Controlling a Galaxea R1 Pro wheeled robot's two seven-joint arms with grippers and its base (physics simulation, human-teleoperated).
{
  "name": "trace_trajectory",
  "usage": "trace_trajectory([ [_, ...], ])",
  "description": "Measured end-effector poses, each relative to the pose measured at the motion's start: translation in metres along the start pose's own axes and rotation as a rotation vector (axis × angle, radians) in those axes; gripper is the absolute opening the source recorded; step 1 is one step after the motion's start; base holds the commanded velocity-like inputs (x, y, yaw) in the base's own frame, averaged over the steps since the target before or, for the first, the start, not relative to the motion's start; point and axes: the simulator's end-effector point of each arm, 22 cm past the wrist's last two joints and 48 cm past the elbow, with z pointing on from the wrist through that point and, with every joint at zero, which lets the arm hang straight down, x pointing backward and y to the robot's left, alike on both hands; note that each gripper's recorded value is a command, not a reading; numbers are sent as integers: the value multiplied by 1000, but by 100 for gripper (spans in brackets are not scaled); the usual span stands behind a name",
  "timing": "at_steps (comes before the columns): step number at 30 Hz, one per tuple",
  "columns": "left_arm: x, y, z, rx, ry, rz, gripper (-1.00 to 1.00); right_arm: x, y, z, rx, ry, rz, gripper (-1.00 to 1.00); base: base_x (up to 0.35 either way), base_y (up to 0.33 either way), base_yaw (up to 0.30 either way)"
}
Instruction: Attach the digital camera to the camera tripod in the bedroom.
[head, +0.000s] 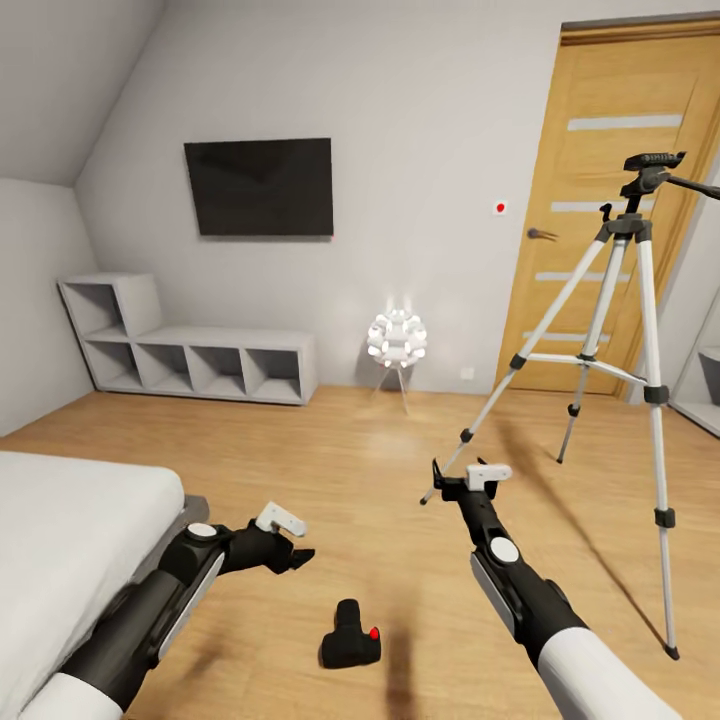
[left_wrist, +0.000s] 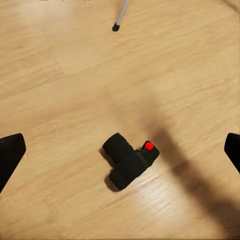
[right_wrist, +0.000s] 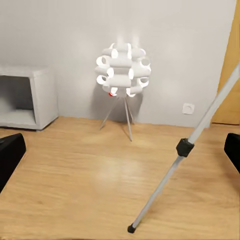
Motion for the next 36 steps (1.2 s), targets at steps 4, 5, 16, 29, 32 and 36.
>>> trace_trajectory([
  [4,0,3,-1,34,-36,48,100,3,4,0,-97,-29,-7,100,0,0,0],
  [5,-1,2,-2,56,-50,64,100,2,0,0,-104,-46,-2,100,0,0,0],
  [16,24,-5,6,199,-69,83,100,6,-23,-6,-77,-168,19,100,0,0,0],
  [29,32,23,16,171,-105,28,100,25,-42,-6,0,-197,28,100,0,0,0],
  [32,35,24,21,173,-121,39,100,33,-54,-6,55,-187,35,100,0,0,0],
  [36,49,27,30,174,-120,35,100,42,-60,-4,86,-172,38,100,0,0,0],
])
